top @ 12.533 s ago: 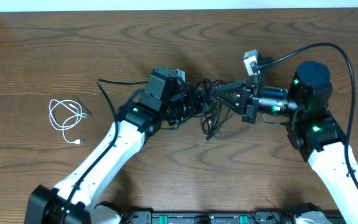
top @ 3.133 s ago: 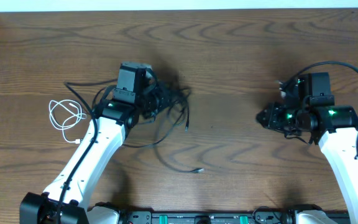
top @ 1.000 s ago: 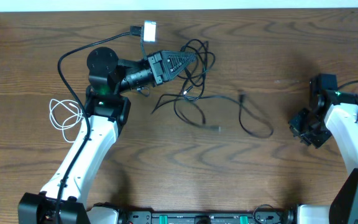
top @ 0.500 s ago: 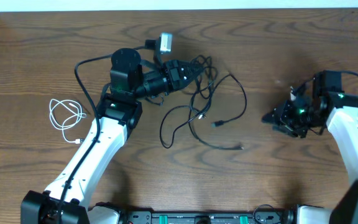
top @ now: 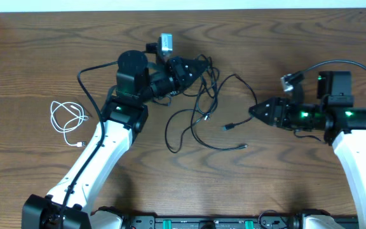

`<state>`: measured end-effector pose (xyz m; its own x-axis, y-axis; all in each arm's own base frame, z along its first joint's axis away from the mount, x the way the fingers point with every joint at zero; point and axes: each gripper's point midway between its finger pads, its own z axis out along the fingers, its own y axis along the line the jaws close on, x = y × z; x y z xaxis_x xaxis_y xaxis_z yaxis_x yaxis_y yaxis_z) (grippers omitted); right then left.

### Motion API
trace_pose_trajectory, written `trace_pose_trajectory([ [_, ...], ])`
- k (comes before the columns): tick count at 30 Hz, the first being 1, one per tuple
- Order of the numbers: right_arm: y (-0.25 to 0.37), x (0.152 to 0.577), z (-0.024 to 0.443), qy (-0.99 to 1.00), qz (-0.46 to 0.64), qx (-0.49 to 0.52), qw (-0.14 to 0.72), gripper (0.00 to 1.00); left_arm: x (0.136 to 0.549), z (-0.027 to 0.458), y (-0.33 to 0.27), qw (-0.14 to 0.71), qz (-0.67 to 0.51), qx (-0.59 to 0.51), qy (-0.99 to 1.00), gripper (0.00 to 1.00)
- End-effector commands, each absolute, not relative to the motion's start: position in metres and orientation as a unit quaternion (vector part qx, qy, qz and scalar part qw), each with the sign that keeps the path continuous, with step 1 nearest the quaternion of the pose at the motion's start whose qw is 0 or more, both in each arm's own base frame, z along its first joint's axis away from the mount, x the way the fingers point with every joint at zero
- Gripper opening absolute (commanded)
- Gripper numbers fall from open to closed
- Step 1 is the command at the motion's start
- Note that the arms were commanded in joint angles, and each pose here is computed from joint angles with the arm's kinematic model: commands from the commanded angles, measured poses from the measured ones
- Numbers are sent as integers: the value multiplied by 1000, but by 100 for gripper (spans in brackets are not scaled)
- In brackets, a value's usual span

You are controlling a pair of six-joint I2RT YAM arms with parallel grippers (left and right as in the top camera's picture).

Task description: Untangle cables

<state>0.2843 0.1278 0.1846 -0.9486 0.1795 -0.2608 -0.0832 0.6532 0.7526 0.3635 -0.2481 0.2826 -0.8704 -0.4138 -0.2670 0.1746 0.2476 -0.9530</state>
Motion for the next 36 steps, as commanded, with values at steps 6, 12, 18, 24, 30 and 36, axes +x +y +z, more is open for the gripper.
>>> trace_pose_trajectory([
  [6, 148, 293, 183, 904, 394, 65, 156, 61, 338, 301, -280, 273, -619, 33, 736, 8],
  [12, 151, 304, 190, 896, 401, 70, 176, 60, 315, 319, -293, 268, -646, 106, 707, 8],
  [18, 153, 312, 189, 897, 392, 80, 189, 60, 303, 322, -305, 258, -654, 127, 700, 8],
  [24, 161, 313, 196, 887, 416, 87, 182, 56, 291, 323, -315, 256, -656, 153, 693, 8],
  [30, 159, 305, 178, 910, 365, 99, 171, 50, 290, 347, -314, 286, -674, 168, 660, 8],
  [36, 102, 287, 133, 951, 181, 202, 150, 44, 297, 373, -298, 333, -685, 183, 622, 8],
])
